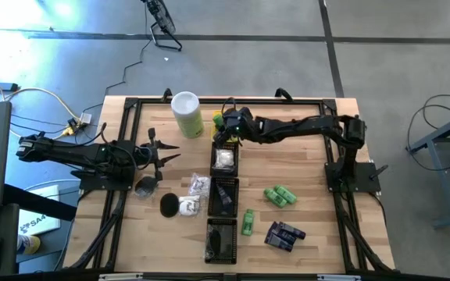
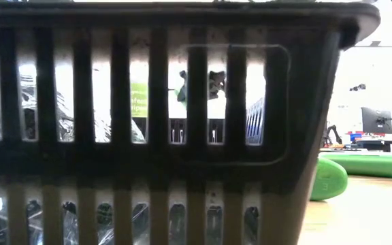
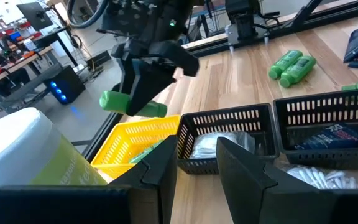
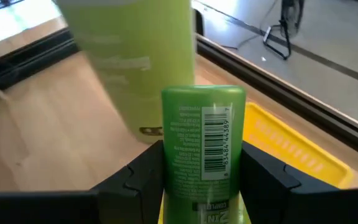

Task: Pick & Place Travel size toiletries
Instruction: Put the green bottle into the yellow basket

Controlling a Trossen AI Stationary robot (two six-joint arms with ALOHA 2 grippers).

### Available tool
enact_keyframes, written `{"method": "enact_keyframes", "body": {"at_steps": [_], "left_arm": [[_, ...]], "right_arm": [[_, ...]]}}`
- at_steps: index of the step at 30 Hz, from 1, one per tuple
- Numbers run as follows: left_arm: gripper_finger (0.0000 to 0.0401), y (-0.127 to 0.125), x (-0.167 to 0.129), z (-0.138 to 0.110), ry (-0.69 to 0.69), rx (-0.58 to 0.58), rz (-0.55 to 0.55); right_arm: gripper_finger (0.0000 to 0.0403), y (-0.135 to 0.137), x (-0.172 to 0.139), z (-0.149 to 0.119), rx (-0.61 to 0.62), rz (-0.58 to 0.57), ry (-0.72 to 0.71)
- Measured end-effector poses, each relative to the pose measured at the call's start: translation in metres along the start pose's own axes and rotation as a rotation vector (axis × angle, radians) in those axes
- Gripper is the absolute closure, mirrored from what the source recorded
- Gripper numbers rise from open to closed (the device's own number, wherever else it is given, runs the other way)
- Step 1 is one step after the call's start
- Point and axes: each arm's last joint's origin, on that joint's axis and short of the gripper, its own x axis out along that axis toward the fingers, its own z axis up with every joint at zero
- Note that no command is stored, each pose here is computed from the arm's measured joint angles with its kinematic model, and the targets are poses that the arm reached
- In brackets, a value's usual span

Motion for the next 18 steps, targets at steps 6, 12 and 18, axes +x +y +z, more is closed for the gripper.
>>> {"method": "enact_keyframes", "body": {"at_steps": [6,12,18], "left_arm": [[0.0292,0.0,0.0,0.0,0.0,0.0,0.0],[0.0292,0.0,0.0,0.0,0.001,0.0,0.001],[0.0292,0.0,0.0,0.0,0.0,0.0,0.001]], "right_arm": [[0.0239,-0.013,0.006,-0.002,0.008,-0.027,0.045],[0.0235,-0.02,0.02,-0.011,0.038,-0.001,0.093],[0.0215,-0.022,0.024,-0.015,0.033,-0.017,0.102]]}}
